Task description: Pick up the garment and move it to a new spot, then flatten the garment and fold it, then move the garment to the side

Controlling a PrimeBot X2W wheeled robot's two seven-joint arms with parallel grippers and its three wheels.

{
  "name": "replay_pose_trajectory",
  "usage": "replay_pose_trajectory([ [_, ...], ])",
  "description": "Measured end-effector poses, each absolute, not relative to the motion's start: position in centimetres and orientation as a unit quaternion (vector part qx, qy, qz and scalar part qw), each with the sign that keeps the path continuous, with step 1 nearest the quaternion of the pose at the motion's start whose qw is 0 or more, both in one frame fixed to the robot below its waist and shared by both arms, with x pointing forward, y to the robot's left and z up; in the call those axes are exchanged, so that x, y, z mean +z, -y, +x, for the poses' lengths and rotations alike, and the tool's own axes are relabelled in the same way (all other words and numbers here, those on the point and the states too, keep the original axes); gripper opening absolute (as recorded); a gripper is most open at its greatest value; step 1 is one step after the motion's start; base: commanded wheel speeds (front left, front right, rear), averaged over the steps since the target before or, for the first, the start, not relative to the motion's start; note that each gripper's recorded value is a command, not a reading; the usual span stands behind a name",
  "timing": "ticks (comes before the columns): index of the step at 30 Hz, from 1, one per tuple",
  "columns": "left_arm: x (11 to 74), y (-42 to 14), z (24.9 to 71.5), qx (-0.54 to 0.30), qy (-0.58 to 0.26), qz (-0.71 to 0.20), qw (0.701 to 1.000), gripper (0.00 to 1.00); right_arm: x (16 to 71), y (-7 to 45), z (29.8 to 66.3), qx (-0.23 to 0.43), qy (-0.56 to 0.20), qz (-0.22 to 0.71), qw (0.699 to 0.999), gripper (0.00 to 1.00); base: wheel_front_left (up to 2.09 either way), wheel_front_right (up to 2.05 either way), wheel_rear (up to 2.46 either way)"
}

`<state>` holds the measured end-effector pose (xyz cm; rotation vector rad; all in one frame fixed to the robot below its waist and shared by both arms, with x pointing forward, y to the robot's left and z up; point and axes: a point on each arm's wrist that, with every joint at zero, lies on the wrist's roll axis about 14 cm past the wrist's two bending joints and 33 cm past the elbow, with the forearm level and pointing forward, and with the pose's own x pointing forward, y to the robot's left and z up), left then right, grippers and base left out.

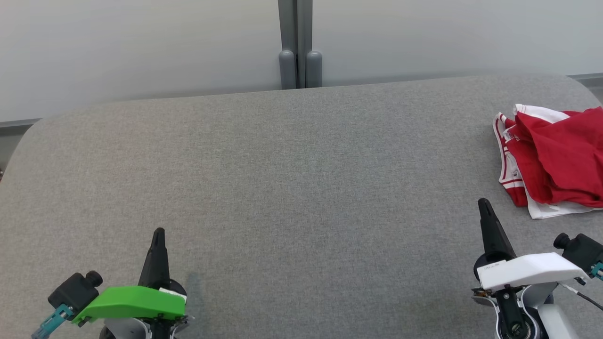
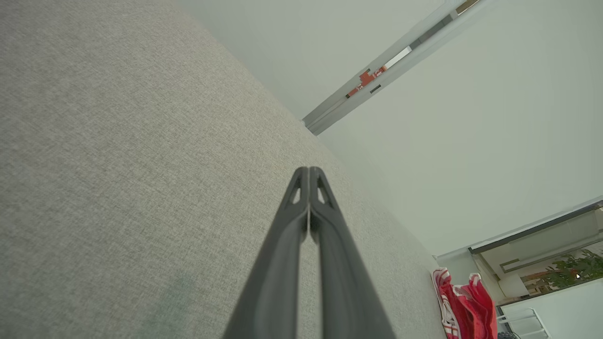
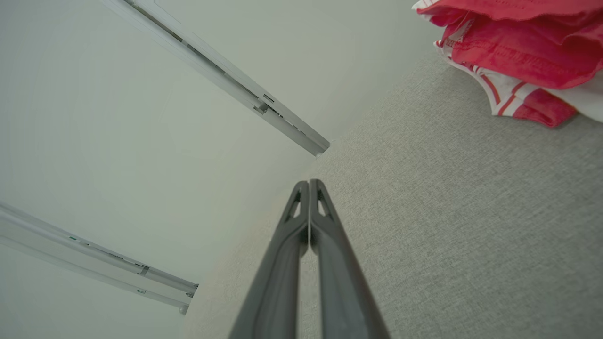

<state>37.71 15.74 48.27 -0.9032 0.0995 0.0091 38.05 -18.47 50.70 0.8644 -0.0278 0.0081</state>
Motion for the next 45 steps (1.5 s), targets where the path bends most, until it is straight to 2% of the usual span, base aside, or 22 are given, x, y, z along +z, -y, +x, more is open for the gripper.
replay_pose_trajectory([
  [45, 49.1, -18.2, 38.4, 0.013, -0.036, -0.615, 0.787, 0.00, 50.3, 19.6, 38.6, -0.009, -0.004, 0.609, 0.793, 0.00, 0.00, 0.00, 0.00],
])
